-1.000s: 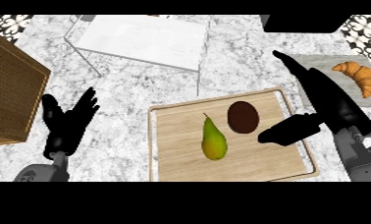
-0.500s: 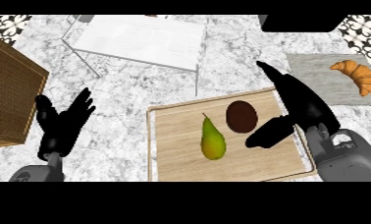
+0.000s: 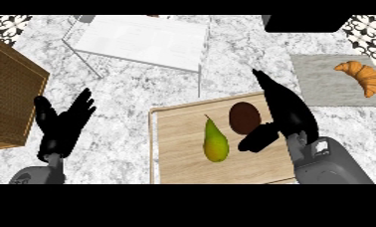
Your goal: Pick the cupcake from the tray and place it in the tiered shelf
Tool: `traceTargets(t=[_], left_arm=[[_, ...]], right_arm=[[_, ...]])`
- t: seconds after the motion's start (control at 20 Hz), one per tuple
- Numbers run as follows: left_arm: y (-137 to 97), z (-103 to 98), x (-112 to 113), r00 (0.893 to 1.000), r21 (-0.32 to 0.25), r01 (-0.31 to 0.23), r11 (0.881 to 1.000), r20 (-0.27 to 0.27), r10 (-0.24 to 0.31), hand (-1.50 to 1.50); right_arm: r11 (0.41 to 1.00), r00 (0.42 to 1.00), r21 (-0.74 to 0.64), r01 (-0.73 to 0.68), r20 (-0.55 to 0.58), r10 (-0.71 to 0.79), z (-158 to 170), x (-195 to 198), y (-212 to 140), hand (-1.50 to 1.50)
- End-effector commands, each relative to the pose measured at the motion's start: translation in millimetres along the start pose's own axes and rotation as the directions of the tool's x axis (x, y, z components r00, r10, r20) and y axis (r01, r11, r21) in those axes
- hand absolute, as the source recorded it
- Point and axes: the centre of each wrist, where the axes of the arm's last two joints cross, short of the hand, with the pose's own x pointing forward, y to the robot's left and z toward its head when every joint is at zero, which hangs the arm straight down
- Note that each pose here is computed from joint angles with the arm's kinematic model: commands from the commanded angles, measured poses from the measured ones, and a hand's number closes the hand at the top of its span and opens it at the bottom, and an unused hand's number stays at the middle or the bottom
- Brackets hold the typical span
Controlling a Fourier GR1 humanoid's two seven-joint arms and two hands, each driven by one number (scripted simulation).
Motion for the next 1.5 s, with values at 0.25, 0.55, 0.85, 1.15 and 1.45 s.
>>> traceTargets(t=[0.25, 0.55, 0.85, 1.15, 1.45], left_arm=[[-15, -7, 3, 0.999, -0.014, -0.010, 1.000, -0.034, 0.009, 0.00], [-13, 9, -6, 1.000, -0.004, 0.000, 1.000, -0.022, 0.000, 0.00], [-7, 7, -12, 1.000, -0.003, 0.004, 1.000, 0.002, -0.004, 0.00], [6, 1, -12, 1.000, -0.007, 0.001, 1.000, -0.021, -0.002, 0.00], [-19, -5, 16, 1.000, 0.003, -0.001, 1.000, -0.019, 0.001, 0.00]], right_arm=[[0.999, 0.996, 0.003, -0.046, -0.079, 0.046, -25, -10, 39, -1.50], [0.994, 0.990, -0.055, -0.090, -0.113, 0.083, -44, -18, 49, -1.50], [0.993, 0.990, -0.059, -0.101, -0.105, 0.094, -48, -28, 48, -1.50], [0.996, 0.997, -0.063, -0.063, -0.049, 0.060, -65, -16, 58, -1.50], [0.997, 0.997, -0.027, -0.069, -0.034, 0.068, -77, -35, 68, -1.50]])
